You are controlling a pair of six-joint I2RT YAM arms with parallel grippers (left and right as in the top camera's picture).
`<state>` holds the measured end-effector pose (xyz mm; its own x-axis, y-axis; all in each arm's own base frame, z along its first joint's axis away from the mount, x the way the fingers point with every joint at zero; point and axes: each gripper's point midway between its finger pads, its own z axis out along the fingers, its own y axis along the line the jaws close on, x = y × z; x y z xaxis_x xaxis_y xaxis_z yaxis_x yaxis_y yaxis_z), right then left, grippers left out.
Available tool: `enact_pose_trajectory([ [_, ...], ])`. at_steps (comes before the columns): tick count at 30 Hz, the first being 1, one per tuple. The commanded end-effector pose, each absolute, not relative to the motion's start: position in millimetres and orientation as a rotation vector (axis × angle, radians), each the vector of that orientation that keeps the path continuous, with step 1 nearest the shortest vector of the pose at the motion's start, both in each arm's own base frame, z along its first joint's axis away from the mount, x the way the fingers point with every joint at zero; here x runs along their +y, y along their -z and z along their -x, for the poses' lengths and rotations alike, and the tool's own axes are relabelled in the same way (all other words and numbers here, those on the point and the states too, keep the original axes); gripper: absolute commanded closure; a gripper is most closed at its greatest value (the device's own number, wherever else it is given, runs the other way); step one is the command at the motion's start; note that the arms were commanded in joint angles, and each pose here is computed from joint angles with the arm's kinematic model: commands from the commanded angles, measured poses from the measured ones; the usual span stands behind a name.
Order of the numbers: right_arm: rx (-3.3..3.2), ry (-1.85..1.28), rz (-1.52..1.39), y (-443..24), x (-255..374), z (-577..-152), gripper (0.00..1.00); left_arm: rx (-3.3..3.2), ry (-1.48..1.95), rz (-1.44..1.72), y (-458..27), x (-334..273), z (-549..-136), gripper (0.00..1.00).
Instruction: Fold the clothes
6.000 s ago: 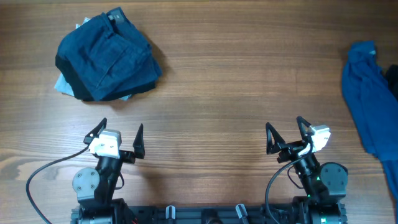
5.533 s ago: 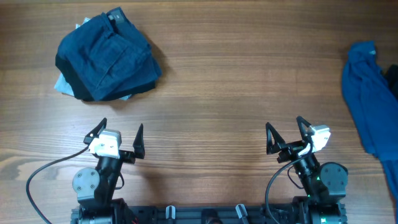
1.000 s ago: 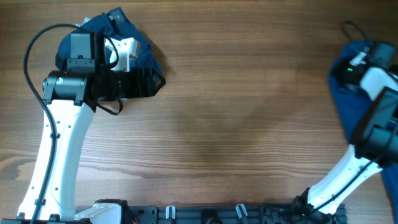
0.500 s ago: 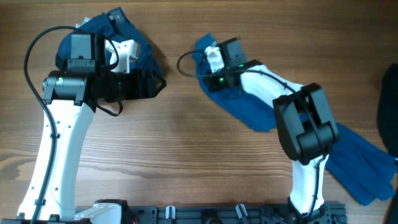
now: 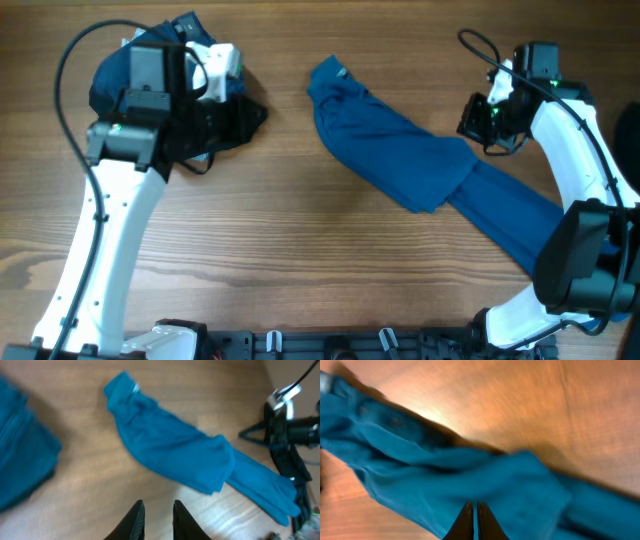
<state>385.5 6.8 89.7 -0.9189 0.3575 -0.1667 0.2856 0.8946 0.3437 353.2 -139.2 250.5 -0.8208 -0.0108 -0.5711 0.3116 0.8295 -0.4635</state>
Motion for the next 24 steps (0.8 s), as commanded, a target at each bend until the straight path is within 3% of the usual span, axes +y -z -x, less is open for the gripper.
enact_pose_trajectory([
  [1, 2.842, -0.604, -0.425, -90.7, 25.2, -380.5, 0.96, 2.445, 0.745, -0.334, -221.7, -180.6, -378.5, 0.74],
  [4, 2.819, -0.725, -0.353, -101.3, 39.4, -378.5, 0.96, 2.473, 0.772, -0.41, -180.9, -214.7, -396.3, 0.75],
  [6, 2.81, -0.76, -0.32, -113.1, 44.3, -371.7, 0.96, 2.49, 0.789, -0.459, -133.7, -241.9, -415.8, 0.89],
  [8, 2.798, -0.753, -0.282, -125.4, 45.1, -365.4, 0.96, 2.479, 0.801, -0.485, -105.8, -258.6, -427.7, 0.94],
  [15, 2.716, -0.726, -0.244, -177.7, 47.2, -340.2, 0.95, 2.489, 0.864, -0.507, -28.1, -298.2, -439.0, 0.96],
  [20, 2.706, -0.68, -0.245, -185.6, 43.2, -334.2, 0.94, 2.639, 0.6, -0.242, 34.3, -260.9, -453.3, 0.96],
  [24, 2.752, -0.458, -0.422, -170.5, 14.6, -333.6, 0.93, 2.804, 0.134, 0.211, 63.6, -163.6, -444.8, 0.96],
])
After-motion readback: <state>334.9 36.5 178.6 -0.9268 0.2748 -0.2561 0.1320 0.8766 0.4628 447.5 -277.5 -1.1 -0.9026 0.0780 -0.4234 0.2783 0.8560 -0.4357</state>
